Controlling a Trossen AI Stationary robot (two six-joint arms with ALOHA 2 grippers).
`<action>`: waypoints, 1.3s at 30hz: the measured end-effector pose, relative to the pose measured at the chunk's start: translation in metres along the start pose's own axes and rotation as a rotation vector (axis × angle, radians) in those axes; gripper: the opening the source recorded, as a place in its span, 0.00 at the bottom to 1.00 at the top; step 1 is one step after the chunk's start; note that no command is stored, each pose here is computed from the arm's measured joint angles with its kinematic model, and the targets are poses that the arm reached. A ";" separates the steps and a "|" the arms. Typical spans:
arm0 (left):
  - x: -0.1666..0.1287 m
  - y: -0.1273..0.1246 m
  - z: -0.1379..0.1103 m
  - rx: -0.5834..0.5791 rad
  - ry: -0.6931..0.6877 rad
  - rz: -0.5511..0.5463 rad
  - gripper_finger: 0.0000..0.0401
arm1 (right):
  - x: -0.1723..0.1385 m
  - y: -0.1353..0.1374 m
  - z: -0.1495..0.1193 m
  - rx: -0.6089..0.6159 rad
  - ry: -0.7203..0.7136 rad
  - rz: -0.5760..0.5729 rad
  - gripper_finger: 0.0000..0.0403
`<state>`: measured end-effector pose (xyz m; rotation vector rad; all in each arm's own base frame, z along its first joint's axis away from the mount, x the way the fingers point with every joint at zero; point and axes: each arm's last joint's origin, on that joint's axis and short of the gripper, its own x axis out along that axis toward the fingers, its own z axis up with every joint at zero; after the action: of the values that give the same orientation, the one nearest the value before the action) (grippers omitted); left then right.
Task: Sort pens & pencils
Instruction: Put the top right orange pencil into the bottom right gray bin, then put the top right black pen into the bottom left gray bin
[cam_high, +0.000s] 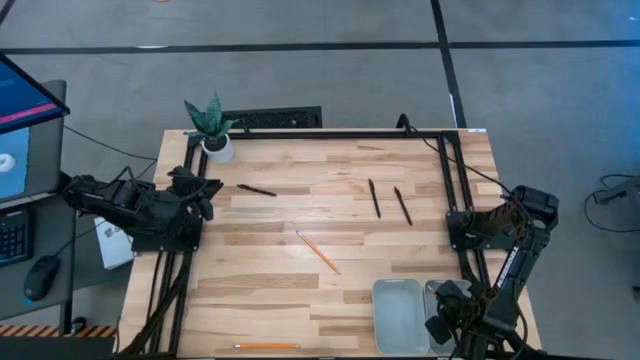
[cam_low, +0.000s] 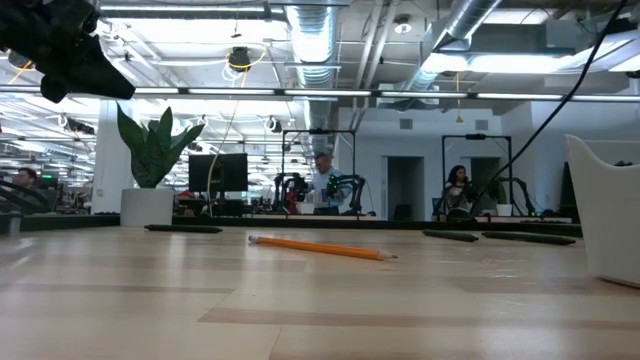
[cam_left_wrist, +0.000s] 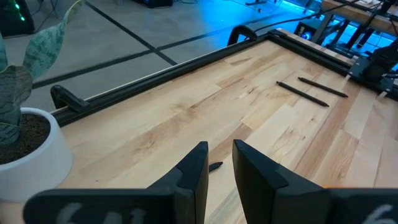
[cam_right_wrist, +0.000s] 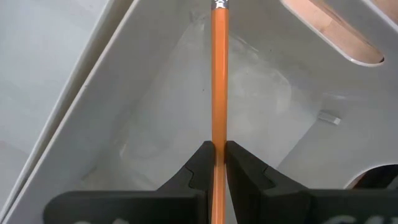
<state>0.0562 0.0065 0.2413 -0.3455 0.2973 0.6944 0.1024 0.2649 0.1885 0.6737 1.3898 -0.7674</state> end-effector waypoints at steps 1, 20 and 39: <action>0.000 0.000 0.000 0.000 0.000 0.000 0.16 | 0.000 0.000 0.000 0.000 0.000 0.000 0.15; 0.000 0.000 0.000 -0.001 0.000 0.000 0.16 | 0.000 0.001 0.001 0.013 0.004 -0.003 0.39; 0.000 0.000 0.000 0.000 0.000 0.000 0.16 | -0.002 0.004 0.000 -0.059 0.016 0.020 0.43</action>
<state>0.0563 0.0065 0.2413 -0.3459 0.2970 0.6945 0.1051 0.2673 0.1905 0.6481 1.4126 -0.7044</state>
